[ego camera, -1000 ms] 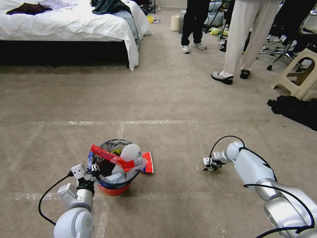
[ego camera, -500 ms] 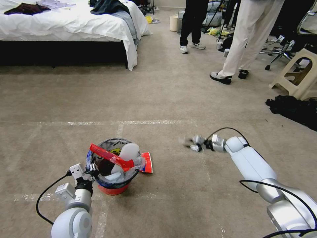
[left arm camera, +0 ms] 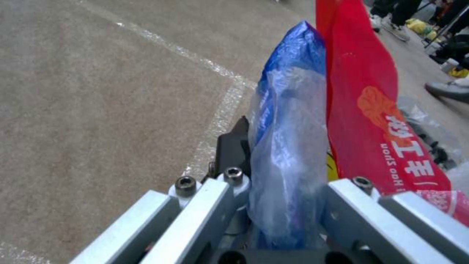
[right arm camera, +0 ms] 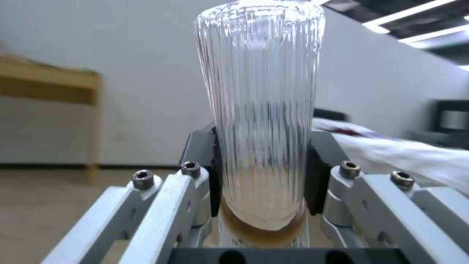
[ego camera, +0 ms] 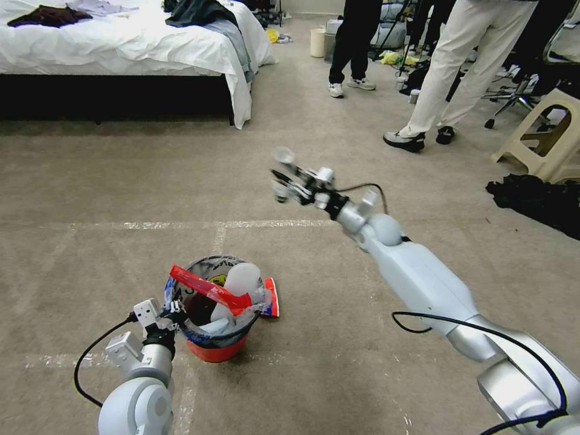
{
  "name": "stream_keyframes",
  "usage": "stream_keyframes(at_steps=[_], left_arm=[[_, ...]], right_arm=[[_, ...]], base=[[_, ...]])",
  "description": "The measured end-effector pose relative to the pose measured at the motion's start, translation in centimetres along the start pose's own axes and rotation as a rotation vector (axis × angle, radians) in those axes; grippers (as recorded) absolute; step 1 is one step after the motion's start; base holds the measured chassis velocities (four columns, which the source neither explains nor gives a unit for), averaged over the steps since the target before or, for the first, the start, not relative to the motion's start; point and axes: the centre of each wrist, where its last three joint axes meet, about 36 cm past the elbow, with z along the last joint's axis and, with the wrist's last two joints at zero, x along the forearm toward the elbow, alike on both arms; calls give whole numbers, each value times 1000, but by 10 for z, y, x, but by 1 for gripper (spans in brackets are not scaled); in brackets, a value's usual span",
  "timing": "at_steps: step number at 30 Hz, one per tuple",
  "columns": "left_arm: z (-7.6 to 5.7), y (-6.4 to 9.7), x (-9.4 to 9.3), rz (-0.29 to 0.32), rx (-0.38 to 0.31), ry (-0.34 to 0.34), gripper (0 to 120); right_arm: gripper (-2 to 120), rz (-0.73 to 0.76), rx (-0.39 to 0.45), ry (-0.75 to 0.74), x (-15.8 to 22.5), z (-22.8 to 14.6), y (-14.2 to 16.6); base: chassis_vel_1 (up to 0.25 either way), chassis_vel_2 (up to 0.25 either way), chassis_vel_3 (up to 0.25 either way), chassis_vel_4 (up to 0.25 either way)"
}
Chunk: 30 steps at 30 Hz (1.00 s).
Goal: Pick up the trash bin and place the garbage on the floor into it.
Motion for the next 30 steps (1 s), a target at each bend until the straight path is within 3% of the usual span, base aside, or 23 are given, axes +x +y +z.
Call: stream_keyframes(at_steps=[9, 15, 30], left_arm=[[-4, 3, 1, -6, 9, -9, 4], [-7, 2, 2, -2, 23, -19, 4], [-13, -2, 6, 5, 45, -28, 4]], right_arm=[[30, -133, -113, -23, -21, -17, 49], [30, -169, -191, 10, -12, 4, 86], [30, -199, -212, 131, 27, 50, 128]], base=[[0, 0, 0, 0], [0, 0, 0, 0], [0, 0, 0, 0]])
